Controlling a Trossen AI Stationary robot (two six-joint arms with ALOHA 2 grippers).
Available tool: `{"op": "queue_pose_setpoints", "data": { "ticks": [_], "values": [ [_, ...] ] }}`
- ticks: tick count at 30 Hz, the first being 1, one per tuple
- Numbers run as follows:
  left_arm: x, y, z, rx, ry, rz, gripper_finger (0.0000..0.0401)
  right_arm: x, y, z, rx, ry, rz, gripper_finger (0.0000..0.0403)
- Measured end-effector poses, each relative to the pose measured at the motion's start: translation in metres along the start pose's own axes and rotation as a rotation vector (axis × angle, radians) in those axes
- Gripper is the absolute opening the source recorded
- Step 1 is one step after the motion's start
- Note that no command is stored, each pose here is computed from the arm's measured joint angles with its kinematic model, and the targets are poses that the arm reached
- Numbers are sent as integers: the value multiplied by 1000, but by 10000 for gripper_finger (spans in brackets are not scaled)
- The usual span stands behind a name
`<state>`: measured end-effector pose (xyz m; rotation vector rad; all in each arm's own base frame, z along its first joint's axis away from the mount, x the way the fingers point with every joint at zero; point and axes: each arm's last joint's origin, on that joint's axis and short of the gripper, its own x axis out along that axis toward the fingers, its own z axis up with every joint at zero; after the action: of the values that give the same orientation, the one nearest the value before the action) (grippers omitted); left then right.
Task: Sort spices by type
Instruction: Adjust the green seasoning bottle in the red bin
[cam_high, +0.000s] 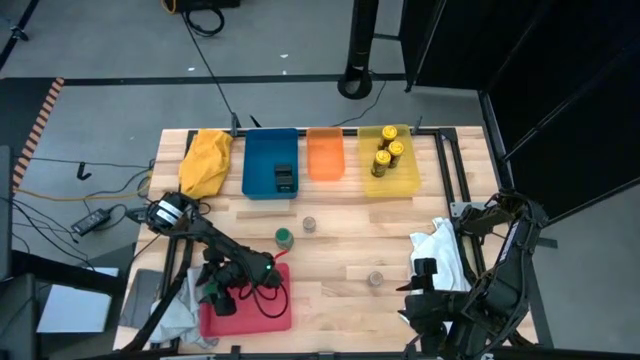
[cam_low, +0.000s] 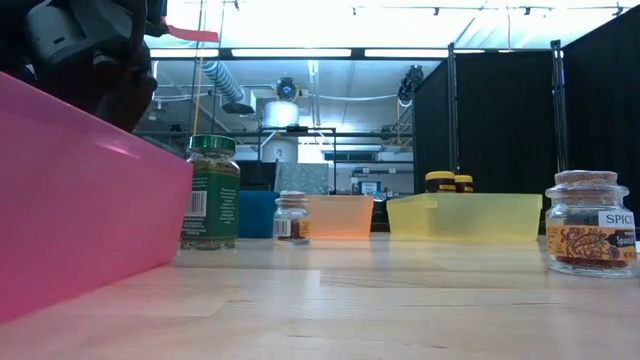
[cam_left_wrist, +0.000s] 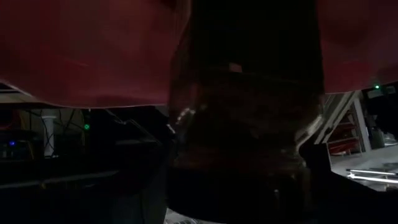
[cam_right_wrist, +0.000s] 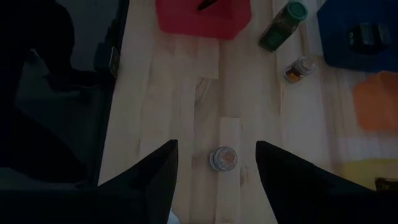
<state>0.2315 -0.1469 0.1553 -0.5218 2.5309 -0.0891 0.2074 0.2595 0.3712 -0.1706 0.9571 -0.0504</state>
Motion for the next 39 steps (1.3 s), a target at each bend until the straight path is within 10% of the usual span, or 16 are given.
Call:
{"op": "queue_pose_setpoints", "data": {
  "ticks": [39],
  "values": [
    [-38,-32,-13,163,-192,33,232,0,0,0,-13,-4,4,224]
  ]
}}
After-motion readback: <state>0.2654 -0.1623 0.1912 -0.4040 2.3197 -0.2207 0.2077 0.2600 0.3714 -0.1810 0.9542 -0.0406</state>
